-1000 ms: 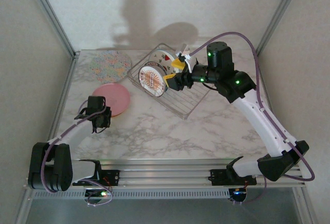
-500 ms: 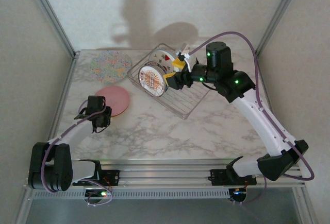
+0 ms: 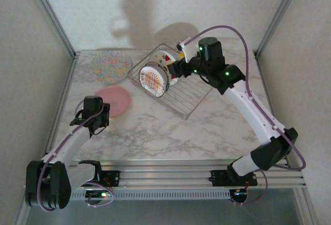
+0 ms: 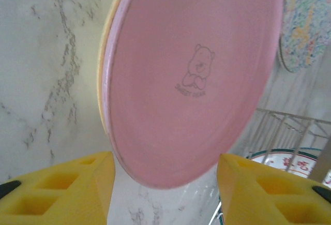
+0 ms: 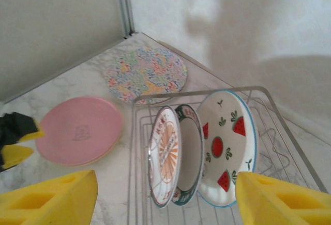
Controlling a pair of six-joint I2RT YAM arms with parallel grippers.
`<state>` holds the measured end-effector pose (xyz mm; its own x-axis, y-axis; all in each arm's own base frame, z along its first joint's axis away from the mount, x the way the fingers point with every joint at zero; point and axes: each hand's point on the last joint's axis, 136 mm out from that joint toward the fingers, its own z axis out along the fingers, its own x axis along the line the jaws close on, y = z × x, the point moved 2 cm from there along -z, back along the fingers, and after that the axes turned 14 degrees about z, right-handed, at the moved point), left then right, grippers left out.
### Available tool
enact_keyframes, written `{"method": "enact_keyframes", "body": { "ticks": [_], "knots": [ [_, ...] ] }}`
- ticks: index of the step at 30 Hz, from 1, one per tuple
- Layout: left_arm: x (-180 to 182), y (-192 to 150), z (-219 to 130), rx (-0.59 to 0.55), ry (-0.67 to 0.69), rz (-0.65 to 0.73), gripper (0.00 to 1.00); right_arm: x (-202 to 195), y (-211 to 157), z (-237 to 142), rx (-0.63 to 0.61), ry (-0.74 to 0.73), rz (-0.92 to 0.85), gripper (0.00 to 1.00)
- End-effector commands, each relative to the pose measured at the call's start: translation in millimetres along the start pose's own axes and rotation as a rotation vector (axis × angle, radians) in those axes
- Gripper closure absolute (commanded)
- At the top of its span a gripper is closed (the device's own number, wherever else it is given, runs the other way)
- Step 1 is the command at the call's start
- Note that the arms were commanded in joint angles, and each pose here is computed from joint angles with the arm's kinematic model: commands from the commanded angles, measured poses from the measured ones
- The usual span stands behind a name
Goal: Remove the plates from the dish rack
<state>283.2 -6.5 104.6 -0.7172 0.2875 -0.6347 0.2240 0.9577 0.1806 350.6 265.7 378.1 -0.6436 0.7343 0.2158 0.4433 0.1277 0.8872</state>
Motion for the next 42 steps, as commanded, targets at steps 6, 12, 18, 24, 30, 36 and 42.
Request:
{"method": "enact_keyframes", "body": {
  "ticks": [6,12,18,24,30,36,42],
  "knots": [
    [-54.9,15.0,-43.0,-0.063,-0.106,0.046,0.43,-55.6,-5.9,51.9,0.039,0.028,0.156,0.28],
    [-131.9,14.6,-63.9,-0.072,-0.297,0.237,0.42,-86.8,-26.9,94.1,0.128,0.046,0.213,0.29],
    [-213.2,-11.6,-84.8,-0.052,-0.478,0.497,0.43,-115.3,-40.4,123.2,0.178,0.025,0.254,0.30],
    [-252.9,-43.3,-96.5,-0.013,-0.608,0.632,0.43,-130.3,-61.1,148.9,0.233,0.025,0.272,0.34],
    [-277.0,-68.0,-110.5,0.002,-0.703,0.755,0.43,-129.3,-75.9,164.8,0.263,0.080,0.291,0.42],
    [-285.7,-85.0,-118.0,0.012,-0.726,0.837,0.43,-129.5,-89.9,177.1,0.291,0.116,0.308,0.44],
    [-281.1,-84.5,-119.6,0.011,-0.726,0.826,0.43,-130.3,-94.2,187.6,0.294,0.136,0.320,0.47]
  ]
}}
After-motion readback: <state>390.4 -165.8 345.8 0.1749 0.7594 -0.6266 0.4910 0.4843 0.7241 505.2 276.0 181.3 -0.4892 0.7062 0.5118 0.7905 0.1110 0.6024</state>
